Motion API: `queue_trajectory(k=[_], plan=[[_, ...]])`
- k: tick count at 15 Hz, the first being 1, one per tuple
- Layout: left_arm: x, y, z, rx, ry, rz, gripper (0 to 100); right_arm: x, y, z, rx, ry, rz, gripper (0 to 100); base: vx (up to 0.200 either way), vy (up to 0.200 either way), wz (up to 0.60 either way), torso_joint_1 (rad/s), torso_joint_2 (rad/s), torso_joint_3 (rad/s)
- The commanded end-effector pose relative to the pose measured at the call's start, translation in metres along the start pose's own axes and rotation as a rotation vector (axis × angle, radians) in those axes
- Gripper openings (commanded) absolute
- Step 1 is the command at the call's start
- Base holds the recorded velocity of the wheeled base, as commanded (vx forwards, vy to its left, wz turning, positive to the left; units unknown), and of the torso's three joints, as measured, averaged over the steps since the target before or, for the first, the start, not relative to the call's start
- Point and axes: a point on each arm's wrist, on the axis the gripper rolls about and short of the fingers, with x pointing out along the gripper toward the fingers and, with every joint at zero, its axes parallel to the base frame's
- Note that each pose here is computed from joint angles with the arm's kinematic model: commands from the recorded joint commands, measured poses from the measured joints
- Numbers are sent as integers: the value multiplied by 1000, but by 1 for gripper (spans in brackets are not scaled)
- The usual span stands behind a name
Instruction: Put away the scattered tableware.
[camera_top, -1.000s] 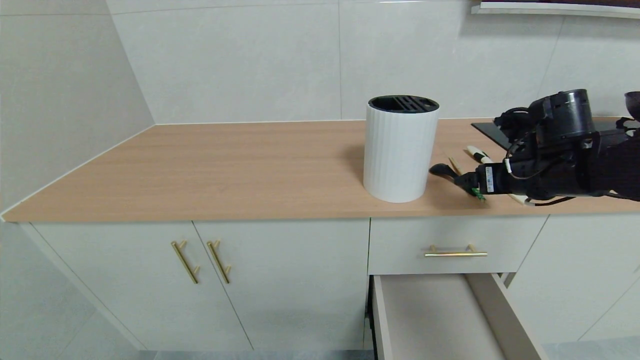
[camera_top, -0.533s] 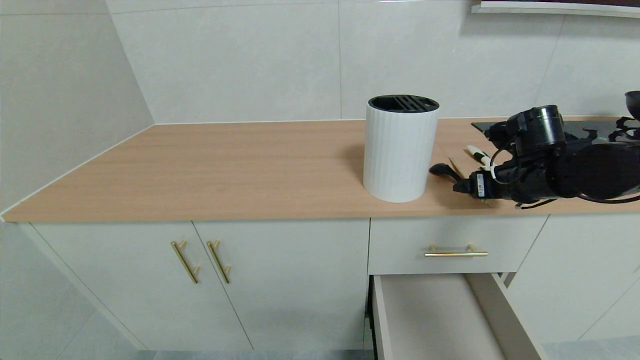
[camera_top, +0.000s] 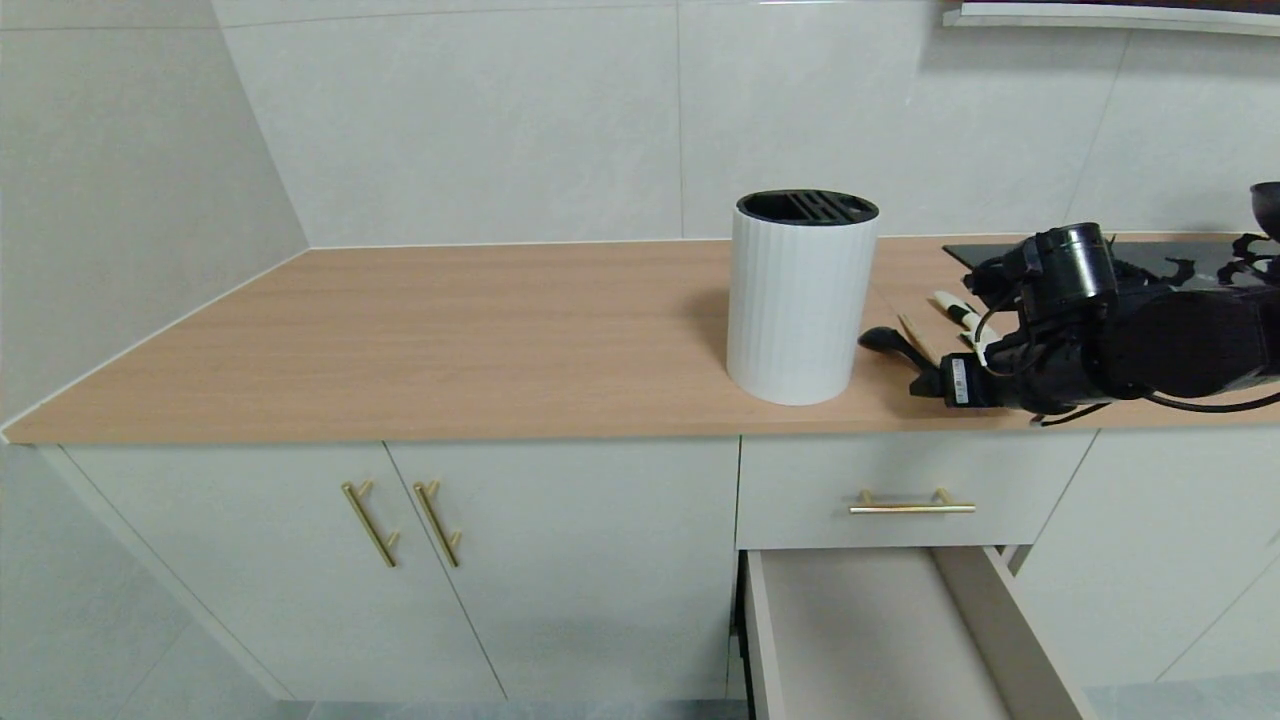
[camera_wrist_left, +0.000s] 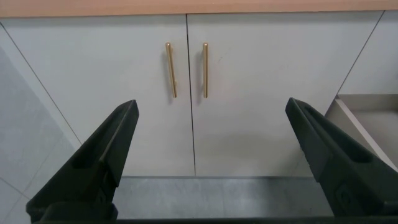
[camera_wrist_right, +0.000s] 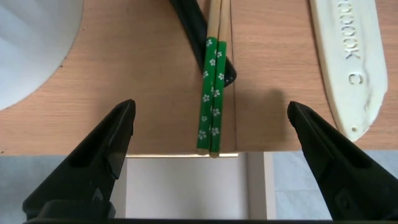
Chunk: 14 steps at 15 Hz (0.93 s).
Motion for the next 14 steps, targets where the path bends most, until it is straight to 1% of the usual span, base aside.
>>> queue_trajectory(k=[1,10,11,13,14], plan=[[0,0,0,0,1,0,100,3,1,-1,-2,6,0,0,0,0,0,0,0,0],[0,0,0,0,1,0,100,-2,-1,1,3,-5,0,0,0,0,0,0,0,0],[0,0,0,0,1,0,100,-13,-3,5,6,-16,1,0,0,0,0,0,0,0],[0,0,0,0,1,0,100,-41,-5,6,19,-2,10,0,0,0,0,0,0,0],[0,0,0,0,1,0,100,-75,-5,8,59,-16,34,0,0,0,0,0,0,0]])
